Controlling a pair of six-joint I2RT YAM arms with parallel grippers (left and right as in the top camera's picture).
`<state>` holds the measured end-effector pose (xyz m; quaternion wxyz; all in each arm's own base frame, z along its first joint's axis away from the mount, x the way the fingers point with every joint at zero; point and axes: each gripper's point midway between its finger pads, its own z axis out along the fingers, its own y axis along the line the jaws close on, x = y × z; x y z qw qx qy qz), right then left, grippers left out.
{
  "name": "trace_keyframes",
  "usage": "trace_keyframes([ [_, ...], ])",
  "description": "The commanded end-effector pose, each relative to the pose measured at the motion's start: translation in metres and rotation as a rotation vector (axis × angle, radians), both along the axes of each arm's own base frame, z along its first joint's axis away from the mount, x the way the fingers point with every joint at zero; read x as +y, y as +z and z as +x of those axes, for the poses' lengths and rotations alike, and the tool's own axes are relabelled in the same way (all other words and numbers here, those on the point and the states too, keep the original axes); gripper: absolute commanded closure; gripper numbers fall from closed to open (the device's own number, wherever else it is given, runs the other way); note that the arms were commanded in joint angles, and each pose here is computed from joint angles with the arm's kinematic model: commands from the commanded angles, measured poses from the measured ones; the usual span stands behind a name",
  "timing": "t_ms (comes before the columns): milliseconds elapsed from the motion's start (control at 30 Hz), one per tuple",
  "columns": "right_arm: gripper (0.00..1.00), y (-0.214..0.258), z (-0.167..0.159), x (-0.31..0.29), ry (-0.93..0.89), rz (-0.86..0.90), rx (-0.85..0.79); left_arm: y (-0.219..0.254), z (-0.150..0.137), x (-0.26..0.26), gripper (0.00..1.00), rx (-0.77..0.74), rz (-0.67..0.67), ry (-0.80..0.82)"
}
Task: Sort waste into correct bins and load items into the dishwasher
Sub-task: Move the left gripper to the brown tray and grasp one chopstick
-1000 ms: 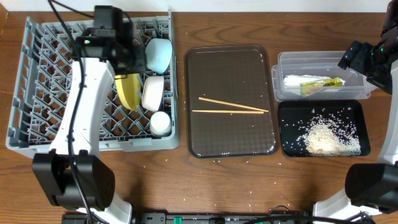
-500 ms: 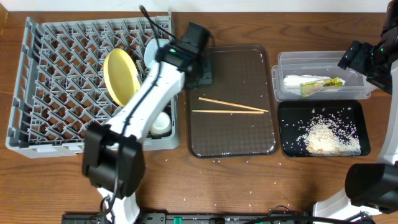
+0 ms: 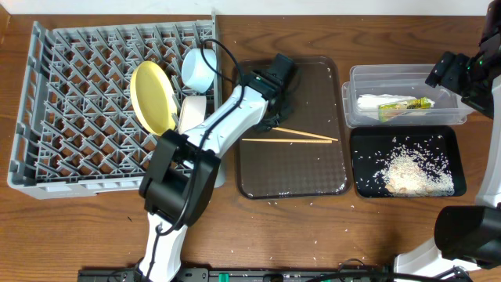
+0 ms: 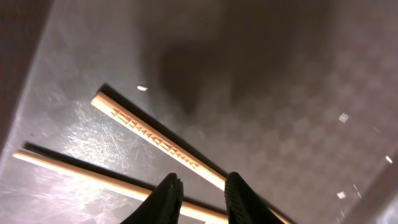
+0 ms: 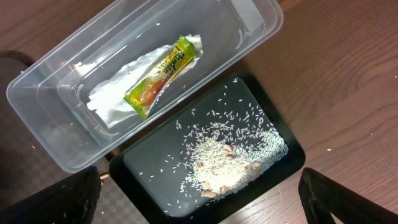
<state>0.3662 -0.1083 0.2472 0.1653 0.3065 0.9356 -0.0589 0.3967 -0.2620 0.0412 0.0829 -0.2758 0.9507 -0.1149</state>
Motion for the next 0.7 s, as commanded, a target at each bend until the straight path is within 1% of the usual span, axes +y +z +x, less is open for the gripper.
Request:
trace_keyframes([
  [0, 0.01, -0.001, 0.0, -0.001, -0.017, 0.0, 0.001, -0.015, -0.005, -0.005, 0.79, 0.037, 0.015, 0.088],
  [33, 0.01, -0.001, 0.0, -0.001, -0.017, 0.0, 0.001, -0.017, -0.008, -0.006, 0.81, 0.043, 0.02, 0.083],
  [167, 0.01, -0.001, 0.0, -0.001, -0.017, 0.0, 0.001, -0.019, -0.012, -0.011, 0.81, 0.046, 0.024, 0.067],
  [300, 0.01, -0.001, 0.0, -0.001, -0.017, 0.0, 0.001, -0.018, -0.007, -0.004, 0.81, 0.015, 0.065, 0.081],
  [400, 0.01, -0.001, 0.0, -0.001, -0.017, 0.0, 0.001, -0.019, -0.005, -0.003, 0.82, 0.006, 0.072, 0.102],
  [533, 0.01, -0.001, 0.0, -0.001, -0.017, 0.0, 0.001, -0.025, -0.003, -0.004, 0.73, 0.005, 0.067, 0.129],
  [667, 0.01, -0.001, 0.0, -0.001, -0.017, 0.0, 0.001, -0.036, -0.005, -0.003, 0.72, 0.024, 0.081, 0.128],
])
